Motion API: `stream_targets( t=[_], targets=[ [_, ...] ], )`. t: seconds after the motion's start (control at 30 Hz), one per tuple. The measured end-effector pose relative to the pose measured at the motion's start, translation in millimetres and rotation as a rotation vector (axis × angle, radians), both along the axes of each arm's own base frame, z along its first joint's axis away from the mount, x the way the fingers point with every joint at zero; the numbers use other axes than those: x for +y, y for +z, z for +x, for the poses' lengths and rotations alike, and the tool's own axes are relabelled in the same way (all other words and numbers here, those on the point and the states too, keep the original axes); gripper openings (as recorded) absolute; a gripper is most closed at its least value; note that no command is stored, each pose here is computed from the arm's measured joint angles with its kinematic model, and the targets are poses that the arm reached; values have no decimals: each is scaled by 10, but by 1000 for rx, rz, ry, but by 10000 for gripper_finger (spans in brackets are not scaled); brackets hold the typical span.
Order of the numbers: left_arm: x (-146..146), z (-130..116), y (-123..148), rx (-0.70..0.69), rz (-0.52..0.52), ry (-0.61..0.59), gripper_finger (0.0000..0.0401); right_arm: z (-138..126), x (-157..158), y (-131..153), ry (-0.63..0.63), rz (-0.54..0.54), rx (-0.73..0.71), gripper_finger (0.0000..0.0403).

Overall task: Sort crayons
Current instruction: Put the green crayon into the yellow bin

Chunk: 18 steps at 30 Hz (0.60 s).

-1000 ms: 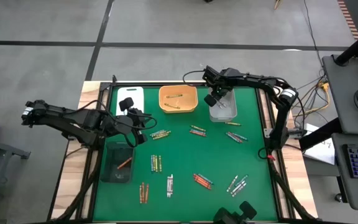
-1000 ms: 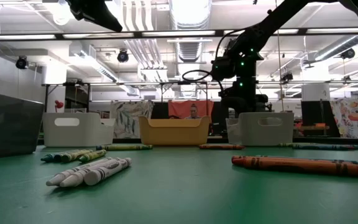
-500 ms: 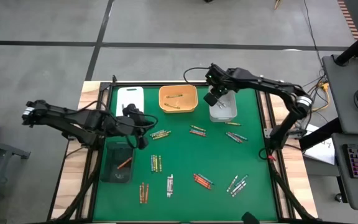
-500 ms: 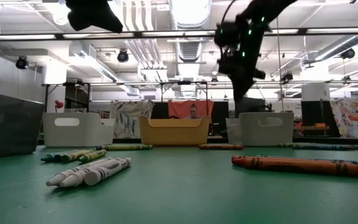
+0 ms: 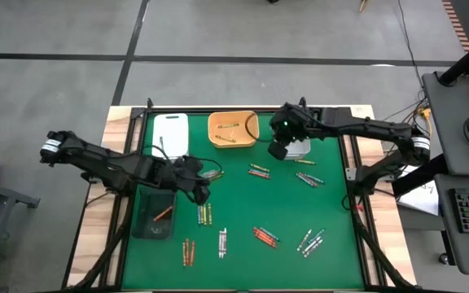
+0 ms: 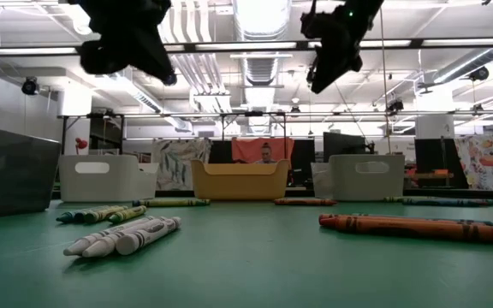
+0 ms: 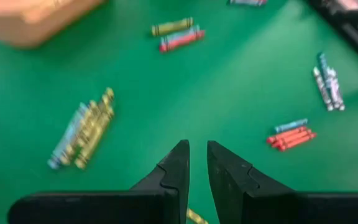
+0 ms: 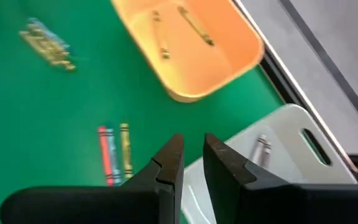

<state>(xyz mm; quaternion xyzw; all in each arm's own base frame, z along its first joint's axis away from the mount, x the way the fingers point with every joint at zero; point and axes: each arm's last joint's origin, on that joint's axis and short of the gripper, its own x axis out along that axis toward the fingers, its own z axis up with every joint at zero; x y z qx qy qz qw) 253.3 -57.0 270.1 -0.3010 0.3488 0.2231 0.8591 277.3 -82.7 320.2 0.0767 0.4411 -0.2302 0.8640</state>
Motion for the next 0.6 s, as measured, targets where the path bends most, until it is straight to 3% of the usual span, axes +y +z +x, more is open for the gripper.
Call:
stream_targets(
  t=[0.23,0.6],
  targets=[
    [-211,115,-265,78,-121,76,39,17,181,-17,63,-2,-2,52],
    [-481,267,-625,143,-246,176,39,28,203,-21,91,-17,6,52]
  ],
)
